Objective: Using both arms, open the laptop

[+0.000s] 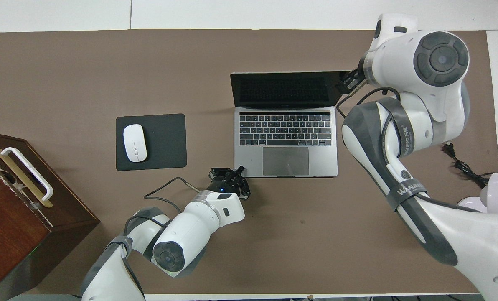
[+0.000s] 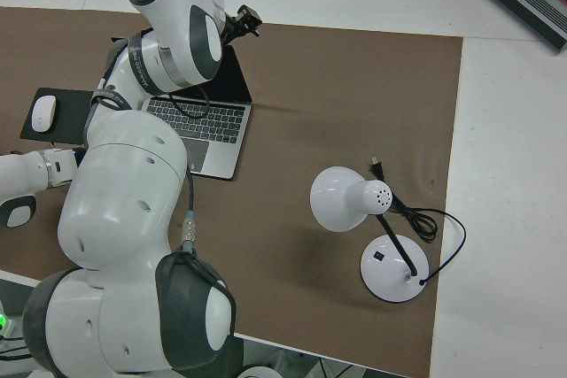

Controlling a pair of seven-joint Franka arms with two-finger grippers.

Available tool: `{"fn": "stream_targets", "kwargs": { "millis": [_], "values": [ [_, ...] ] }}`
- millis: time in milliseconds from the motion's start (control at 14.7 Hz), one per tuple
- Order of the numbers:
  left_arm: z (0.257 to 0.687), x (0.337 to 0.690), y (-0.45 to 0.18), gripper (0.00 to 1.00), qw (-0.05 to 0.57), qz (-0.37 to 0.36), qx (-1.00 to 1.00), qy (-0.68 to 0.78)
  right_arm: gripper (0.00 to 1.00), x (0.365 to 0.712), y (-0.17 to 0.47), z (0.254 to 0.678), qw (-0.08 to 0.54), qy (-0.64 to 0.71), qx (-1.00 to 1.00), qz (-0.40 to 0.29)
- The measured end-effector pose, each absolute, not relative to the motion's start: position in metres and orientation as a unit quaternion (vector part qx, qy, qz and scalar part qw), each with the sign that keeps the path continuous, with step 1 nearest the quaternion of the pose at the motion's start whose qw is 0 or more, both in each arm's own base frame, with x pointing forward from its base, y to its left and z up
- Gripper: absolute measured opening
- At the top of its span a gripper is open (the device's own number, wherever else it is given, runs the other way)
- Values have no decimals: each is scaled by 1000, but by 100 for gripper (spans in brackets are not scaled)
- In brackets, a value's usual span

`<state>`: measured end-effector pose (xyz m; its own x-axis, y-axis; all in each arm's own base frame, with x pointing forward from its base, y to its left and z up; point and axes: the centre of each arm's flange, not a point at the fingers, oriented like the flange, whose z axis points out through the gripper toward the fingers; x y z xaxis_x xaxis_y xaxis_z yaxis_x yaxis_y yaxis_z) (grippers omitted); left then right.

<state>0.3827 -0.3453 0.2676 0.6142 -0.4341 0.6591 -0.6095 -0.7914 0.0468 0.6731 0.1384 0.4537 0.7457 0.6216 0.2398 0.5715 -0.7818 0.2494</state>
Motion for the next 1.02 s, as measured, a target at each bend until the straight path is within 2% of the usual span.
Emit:
{"fn": "stream_targets", "kwargs": {
  "millis": [409,681,1022],
  "values": [
    [288,397,-344,1,152,345,890,-255,100,664,145,475,64,316,940,109],
    [307,403,-345,1,148,330,899,-246,100,637,137,521,61,309,946,73],
    [348,426,-343,1,132,300,915,-234,100,610,124,545,33,265,963,25]
  ]
}}
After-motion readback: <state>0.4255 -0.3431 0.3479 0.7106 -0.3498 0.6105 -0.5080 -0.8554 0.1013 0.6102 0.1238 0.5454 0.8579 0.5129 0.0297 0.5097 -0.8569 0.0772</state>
